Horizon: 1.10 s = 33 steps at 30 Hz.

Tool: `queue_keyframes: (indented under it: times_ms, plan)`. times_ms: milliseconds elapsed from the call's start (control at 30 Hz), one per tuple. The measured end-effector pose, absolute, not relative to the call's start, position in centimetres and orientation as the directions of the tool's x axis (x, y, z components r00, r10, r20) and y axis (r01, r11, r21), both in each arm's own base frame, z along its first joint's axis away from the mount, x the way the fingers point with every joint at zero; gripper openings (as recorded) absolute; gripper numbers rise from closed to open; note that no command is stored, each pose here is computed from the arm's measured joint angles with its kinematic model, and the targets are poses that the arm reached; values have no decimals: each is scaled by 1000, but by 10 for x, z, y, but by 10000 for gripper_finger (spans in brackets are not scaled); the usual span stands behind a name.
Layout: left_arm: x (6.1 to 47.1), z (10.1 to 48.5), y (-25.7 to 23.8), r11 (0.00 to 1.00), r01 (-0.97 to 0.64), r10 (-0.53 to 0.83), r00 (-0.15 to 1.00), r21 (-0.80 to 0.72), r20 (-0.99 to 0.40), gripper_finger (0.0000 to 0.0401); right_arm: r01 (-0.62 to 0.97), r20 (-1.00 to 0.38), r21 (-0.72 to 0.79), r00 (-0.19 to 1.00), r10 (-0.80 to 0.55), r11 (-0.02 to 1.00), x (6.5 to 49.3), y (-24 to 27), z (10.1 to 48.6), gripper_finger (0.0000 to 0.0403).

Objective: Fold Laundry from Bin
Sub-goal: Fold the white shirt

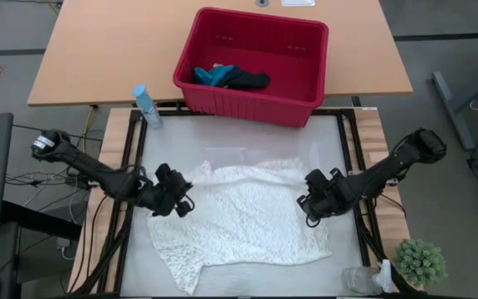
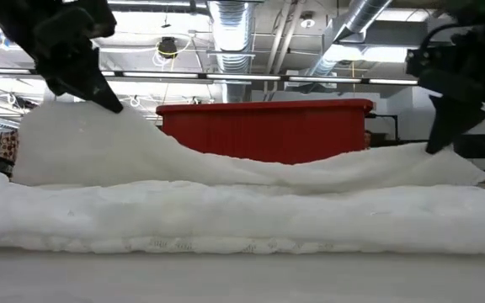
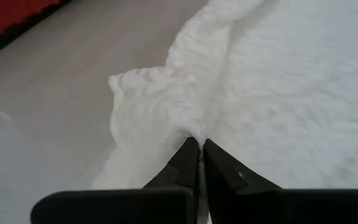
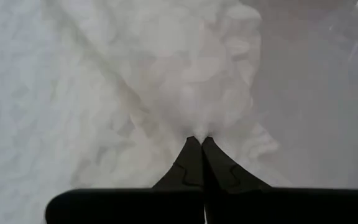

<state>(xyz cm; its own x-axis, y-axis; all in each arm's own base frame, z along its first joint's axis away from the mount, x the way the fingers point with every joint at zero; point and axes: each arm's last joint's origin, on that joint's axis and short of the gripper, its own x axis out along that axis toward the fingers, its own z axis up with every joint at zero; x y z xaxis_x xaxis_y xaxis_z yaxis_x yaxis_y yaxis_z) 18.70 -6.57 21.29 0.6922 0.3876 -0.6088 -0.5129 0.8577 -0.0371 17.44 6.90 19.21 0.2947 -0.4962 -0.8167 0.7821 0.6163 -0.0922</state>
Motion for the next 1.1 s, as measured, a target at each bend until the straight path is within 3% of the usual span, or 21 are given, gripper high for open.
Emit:
queue_keyframes:
  times_ms: [233,500,667,867,967,1100]
  plan:
    - [177,203,-73,857,-513,371,675,-44,-638,0,769,-830,-79,301,-469,634,164,78,180,18]
    - [165,171,-67,837,-547,395,643,-32,-656,13,712,-855,-103,293,-428,694,163,81,177,127]
    - [168,171,-70,893,-450,310,664,-32,-680,56,622,-839,-168,318,-442,765,164,81,179,177]
    - [183,198,-84,961,-273,189,763,-44,-618,125,451,-804,-245,401,-440,858,174,87,193,196]
    - [187,211,-86,965,-259,232,792,33,-565,153,375,-765,-325,436,-475,868,180,84,196,197]
    - [190,215,-78,928,-315,373,786,200,-492,178,343,-751,-409,399,-526,845,186,69,196,198]
